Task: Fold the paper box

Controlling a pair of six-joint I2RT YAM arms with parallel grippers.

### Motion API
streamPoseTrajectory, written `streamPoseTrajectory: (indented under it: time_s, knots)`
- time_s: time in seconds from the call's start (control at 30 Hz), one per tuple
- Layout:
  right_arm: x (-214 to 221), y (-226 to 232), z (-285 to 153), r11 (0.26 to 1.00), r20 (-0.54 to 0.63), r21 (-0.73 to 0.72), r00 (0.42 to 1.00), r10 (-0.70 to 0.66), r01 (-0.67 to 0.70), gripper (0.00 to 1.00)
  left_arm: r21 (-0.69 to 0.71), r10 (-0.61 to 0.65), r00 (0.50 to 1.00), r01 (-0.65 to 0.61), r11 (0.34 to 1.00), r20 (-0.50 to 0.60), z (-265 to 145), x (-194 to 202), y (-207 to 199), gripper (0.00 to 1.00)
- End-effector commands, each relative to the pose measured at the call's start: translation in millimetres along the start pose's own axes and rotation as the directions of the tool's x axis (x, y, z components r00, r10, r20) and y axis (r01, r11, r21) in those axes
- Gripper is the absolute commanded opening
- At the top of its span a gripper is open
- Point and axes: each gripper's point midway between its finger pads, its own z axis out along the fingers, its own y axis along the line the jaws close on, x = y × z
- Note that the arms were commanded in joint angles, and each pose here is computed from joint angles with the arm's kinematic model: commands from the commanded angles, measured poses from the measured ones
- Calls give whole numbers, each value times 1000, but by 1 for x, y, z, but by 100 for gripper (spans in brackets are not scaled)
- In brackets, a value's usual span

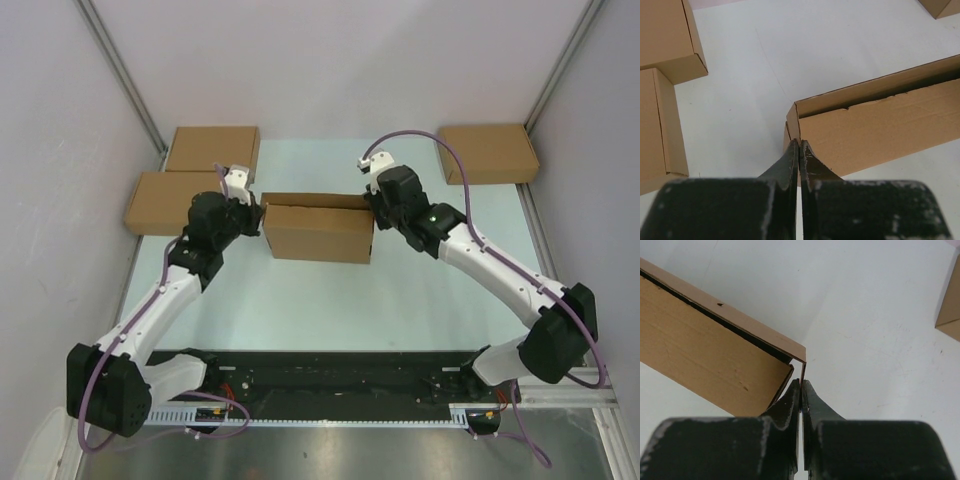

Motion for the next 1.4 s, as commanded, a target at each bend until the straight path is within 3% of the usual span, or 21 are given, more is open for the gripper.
streamPoseTrajectory:
  time_s: [0.0,0.6,1.37]
  knots:
    - [-33,27,0,985,43,-134,992,119,-113,0,112,7,999,-10,994,32,5,-20,-32,0]
    - [-55,29,9,905,-60,-231,934,353,-357,0,101,42,999,-41,994,-9,18,-7,-35,0]
    - [-63,37,11,838,-122,-293,888,444,-460,0,89,65,997,-61,994,-38,27,-1,-39,0]
